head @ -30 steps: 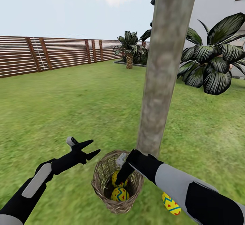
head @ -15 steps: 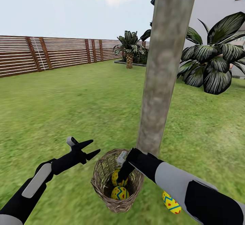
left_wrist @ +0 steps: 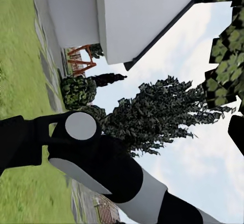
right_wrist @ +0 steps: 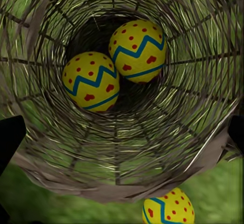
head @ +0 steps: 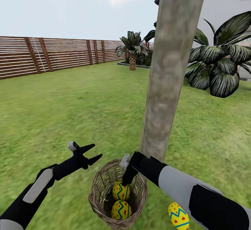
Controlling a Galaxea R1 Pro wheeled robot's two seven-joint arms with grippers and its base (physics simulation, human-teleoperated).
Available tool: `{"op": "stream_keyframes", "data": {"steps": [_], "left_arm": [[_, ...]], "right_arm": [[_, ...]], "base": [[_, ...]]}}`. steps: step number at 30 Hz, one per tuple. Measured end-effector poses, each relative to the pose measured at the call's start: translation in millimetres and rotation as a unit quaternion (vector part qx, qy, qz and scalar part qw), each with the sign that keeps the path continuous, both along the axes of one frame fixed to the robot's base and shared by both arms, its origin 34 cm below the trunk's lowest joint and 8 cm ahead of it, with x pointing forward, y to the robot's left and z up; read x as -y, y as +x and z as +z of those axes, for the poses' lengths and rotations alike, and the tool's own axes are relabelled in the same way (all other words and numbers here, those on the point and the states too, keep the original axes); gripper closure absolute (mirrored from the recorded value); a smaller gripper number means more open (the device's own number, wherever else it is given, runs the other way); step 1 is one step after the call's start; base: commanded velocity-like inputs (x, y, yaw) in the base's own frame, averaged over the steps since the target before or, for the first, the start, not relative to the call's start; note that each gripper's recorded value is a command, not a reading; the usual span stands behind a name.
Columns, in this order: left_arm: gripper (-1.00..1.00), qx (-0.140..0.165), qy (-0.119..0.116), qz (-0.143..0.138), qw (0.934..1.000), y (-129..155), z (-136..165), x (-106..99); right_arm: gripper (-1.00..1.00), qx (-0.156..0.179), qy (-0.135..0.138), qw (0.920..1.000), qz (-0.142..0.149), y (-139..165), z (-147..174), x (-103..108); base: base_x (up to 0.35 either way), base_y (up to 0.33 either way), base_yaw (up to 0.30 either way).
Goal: Take the three Easter eggs out of the wicker basket on the lawn in the garden, then place them on the lawn next to a single tree (choose any tree) so that all three eggs are next to the same tree and none are left in the basket.
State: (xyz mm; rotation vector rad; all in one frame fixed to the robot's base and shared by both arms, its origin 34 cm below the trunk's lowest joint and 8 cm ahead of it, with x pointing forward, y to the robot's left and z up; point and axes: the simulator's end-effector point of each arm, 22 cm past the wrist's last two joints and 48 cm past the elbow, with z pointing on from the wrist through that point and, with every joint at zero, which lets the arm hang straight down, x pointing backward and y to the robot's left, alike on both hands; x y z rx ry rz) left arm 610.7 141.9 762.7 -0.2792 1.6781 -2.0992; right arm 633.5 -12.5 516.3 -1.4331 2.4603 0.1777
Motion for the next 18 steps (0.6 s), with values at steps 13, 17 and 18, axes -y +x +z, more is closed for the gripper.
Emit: {"op": "stream_keyframes", "data": {"steps": [13,17,18], "left_arm": [[-1.00,-0.006,0.005,0.002,1.0000,-4,-32,0],[-1.00,-0.006,0.005,0.003,1.0000,-6,-40,-1],[-1.00,-0.006,0.005,0.003,1.0000,-6,-43,-1]], "right_arm": [[-1.00,0.057,-0.056,0.9956,0.048,12,-20,11],[-1.00,0.084,-0.048,0.9927,0.073,16,-13,-6],[-1.00,0.088,-0.048,0.9921,0.076,17,-13,-8]], "base": [[0.001,0.000,0.000],[0.000,0.000,0.000],[0.000,0.000,0.000]]}}
